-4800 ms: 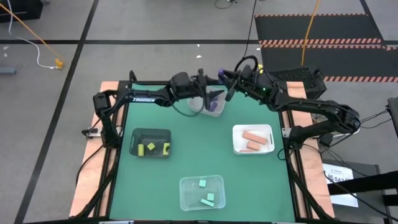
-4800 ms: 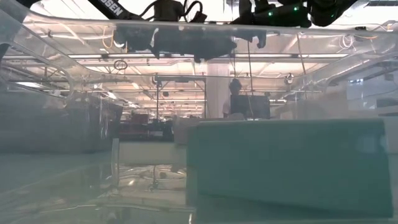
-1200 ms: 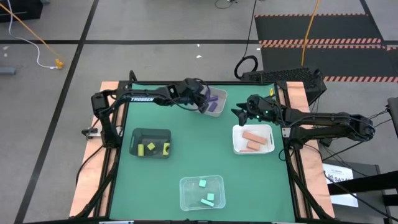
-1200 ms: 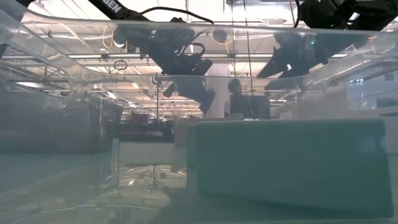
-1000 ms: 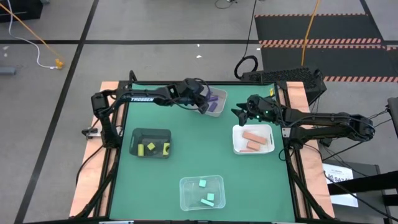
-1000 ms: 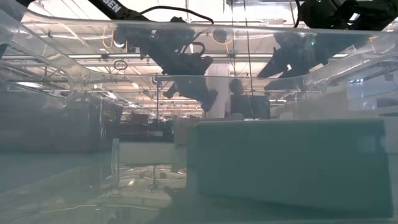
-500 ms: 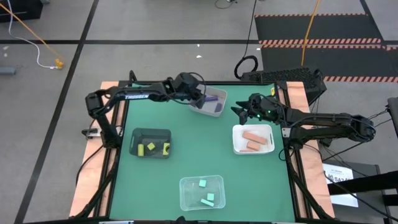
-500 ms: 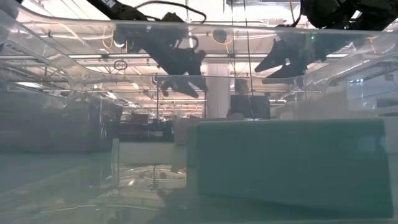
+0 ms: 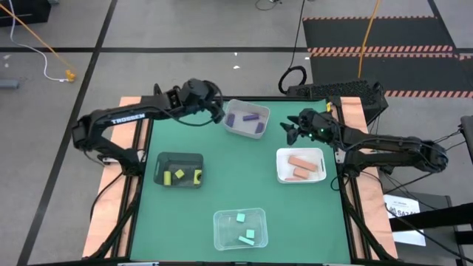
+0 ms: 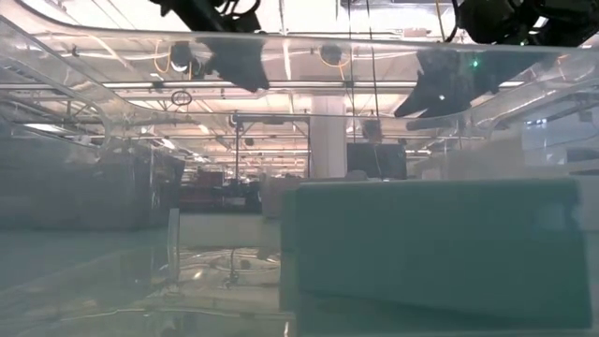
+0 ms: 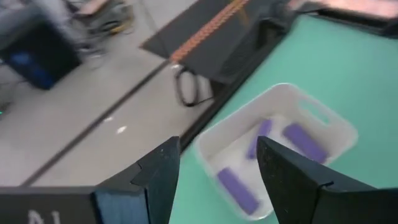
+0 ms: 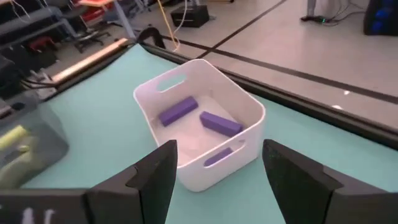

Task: Sort & place blocks by color
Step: Return to Home Position

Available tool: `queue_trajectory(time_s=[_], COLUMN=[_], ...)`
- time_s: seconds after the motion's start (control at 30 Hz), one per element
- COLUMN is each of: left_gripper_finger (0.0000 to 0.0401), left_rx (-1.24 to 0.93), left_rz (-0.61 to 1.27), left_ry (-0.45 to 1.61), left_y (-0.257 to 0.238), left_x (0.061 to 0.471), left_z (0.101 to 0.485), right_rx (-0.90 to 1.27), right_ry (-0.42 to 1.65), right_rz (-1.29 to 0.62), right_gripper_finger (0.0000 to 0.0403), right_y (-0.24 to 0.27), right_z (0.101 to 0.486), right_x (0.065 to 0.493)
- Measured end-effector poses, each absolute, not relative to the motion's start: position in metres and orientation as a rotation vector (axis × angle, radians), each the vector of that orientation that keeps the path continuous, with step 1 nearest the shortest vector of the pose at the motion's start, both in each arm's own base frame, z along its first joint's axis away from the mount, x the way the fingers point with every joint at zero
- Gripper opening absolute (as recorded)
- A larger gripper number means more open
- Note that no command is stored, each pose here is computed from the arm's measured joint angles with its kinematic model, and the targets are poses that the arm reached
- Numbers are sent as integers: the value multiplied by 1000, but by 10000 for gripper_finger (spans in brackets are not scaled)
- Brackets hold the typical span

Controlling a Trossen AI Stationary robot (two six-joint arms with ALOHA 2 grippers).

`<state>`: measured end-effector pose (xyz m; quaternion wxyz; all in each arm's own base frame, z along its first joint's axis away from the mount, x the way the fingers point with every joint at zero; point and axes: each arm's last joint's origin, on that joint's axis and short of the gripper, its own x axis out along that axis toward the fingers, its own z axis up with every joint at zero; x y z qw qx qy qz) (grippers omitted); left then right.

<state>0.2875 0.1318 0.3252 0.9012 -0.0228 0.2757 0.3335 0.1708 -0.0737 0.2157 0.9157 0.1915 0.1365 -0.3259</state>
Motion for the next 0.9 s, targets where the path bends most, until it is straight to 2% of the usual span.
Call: queue_trajectory(time_s=[0.37,0.6,0.73,0.9], left_gripper_finger=[214,214,214,214], left_rx=[-43,-163,-95,-31], left_rz=[752,804,792,869], left_ry=[753,713,742,756], left_y=[121,120,120,122], left_x=[247,241,240,239], left_z=[333,336,336,337], right_rx=[362,434,499,524], right_ry=[302,276,267,301], right_rz=[-780,-889,-968,-1031], right_gripper_finger=[226,226,226,226], right_y=[-92,-106,-111,-118], right_z=[215,214,211,207], right_x=[158,148,142,134])
